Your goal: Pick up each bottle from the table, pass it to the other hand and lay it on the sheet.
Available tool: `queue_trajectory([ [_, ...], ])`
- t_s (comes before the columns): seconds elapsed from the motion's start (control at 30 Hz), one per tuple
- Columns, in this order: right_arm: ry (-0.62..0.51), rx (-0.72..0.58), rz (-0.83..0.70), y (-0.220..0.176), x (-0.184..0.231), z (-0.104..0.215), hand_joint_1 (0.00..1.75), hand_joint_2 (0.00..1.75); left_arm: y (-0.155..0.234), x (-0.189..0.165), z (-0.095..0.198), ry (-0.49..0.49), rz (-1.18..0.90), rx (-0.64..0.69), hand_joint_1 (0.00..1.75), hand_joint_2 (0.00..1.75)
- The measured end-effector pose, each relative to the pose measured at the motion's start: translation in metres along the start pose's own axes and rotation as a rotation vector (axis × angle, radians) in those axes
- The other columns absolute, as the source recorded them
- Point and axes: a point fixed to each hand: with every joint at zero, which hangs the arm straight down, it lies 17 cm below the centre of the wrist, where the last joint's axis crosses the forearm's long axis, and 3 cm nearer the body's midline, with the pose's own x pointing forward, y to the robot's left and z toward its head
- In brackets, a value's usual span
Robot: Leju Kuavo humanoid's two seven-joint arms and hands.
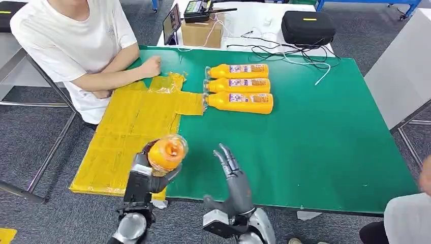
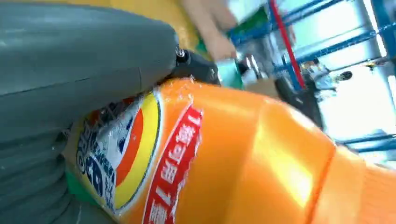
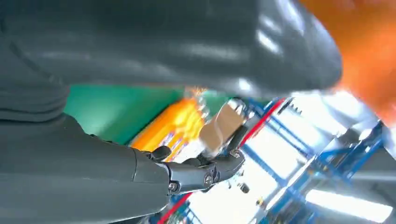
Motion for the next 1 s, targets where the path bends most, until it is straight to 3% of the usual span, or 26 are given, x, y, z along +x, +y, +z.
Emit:
queue_trajectory([
  [0.17,0.017,-0.055,0.009,-0.023,-0.005,-0.002,0.00,0.00,0.008,-0.022,-0.015,0.003,-0.269,-0.076,1.75,1.75],
  [0.4,0.024,-0.079,-0.003,-0.031,-0.004,-0.004,0.00,0.00,0.019,-0.037,-0.031,0.025,-0.386,-0.083,1.75,1.75],
  [0.7,0.058,-0.059,-0.064,-0.025,-0.008,-0.001,0.00,0.00,0.028,-0.100,-0.074,0.163,-0.759,-0.215,1.75,1.75],
  [0.77,0.063,-0.057,-0.073,-0.024,-0.008,-0.001,0.00,0.00,0.029,-0.111,-0.079,0.192,-0.804,-0.239,1.41,1.75],
  [1.0,0.071,-0.069,-0.090,-0.024,-0.009,-0.002,0.00,0.00,0.021,-0.141,-0.087,0.266,-0.865,-0.352,1.45,1.75],
])
